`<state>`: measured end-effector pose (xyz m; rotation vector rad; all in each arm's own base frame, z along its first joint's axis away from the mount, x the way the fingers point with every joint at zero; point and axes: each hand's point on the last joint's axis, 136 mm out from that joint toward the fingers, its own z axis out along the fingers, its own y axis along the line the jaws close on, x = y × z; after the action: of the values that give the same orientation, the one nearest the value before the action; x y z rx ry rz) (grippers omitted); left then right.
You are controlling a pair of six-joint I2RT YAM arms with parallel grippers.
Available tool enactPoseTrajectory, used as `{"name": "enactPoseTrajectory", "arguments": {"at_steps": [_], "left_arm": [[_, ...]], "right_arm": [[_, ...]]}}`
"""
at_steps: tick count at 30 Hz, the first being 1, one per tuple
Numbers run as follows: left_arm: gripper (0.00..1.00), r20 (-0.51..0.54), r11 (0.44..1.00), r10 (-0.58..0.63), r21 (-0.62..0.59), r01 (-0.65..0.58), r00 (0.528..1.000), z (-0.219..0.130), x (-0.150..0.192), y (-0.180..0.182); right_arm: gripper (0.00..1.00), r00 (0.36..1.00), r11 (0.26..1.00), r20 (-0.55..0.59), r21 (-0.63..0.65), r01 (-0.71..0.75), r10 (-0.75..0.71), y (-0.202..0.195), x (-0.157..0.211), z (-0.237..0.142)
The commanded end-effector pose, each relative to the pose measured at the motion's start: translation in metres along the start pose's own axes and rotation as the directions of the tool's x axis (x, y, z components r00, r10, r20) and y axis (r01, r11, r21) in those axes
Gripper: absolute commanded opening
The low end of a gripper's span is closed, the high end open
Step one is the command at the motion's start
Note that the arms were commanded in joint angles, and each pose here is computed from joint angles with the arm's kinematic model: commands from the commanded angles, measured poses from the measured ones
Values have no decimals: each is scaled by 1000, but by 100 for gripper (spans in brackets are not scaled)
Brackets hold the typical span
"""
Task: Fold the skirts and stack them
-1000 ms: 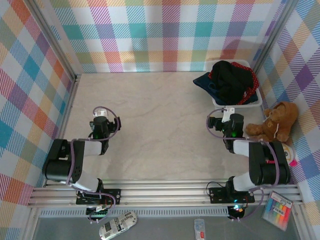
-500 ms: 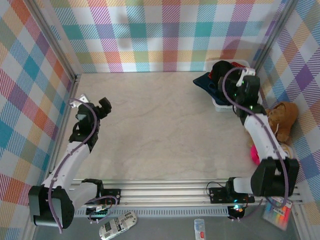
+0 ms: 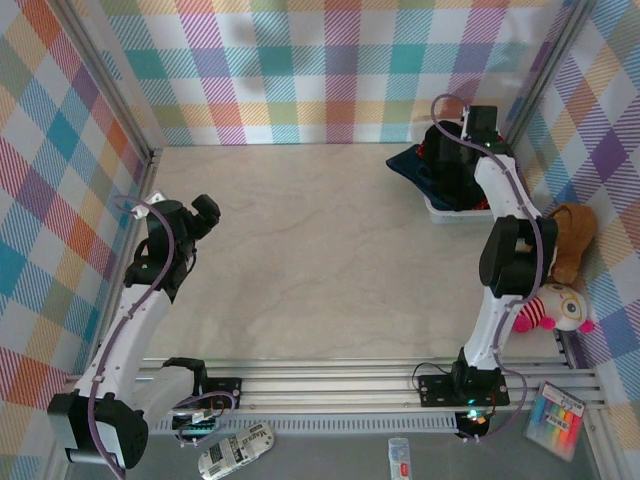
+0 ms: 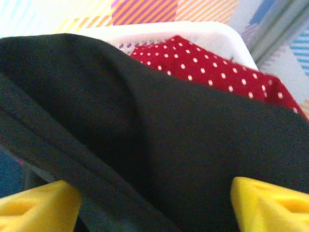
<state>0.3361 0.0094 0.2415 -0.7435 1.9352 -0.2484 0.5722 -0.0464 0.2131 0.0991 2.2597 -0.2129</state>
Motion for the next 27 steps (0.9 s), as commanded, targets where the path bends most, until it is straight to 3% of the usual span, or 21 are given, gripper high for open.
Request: {"name": "enactPoseTrajectory", "arguments": {"at_steps": [1,3,7,13,16,22,27], "left_arm": [[100,-58,999,-26,24,28,998,-12,6,-4],[100,-80,999,-26,36,29,996,-13,12,-3],[100,-115,992,-9,125,23,993,-11,24,-14],[100,-184,984,-12,171,44,983,-3,36,-26],[100,-194,974,-4,222,48,981,1,35,-38],[100,-222,970,40,243,15,974,8,32,-51],[100,-211,977,62,214,-16,975,7,21,-52]], "right_arm": [[50,998,999,-33,0,45,-45,-1,-7,-9],[30,999,999,-1,-24,39,-39,6,-17,-26],[0,998,992,59,-124,0,7,24,-37,-73],[0,989,932,124,-362,-34,84,82,-66,-167],[0,982,856,139,-516,-42,131,120,-77,-213],[0,986,643,135,-765,39,101,214,-86,-291],[0,988,386,152,-913,128,32,290,-86,-366]]}}
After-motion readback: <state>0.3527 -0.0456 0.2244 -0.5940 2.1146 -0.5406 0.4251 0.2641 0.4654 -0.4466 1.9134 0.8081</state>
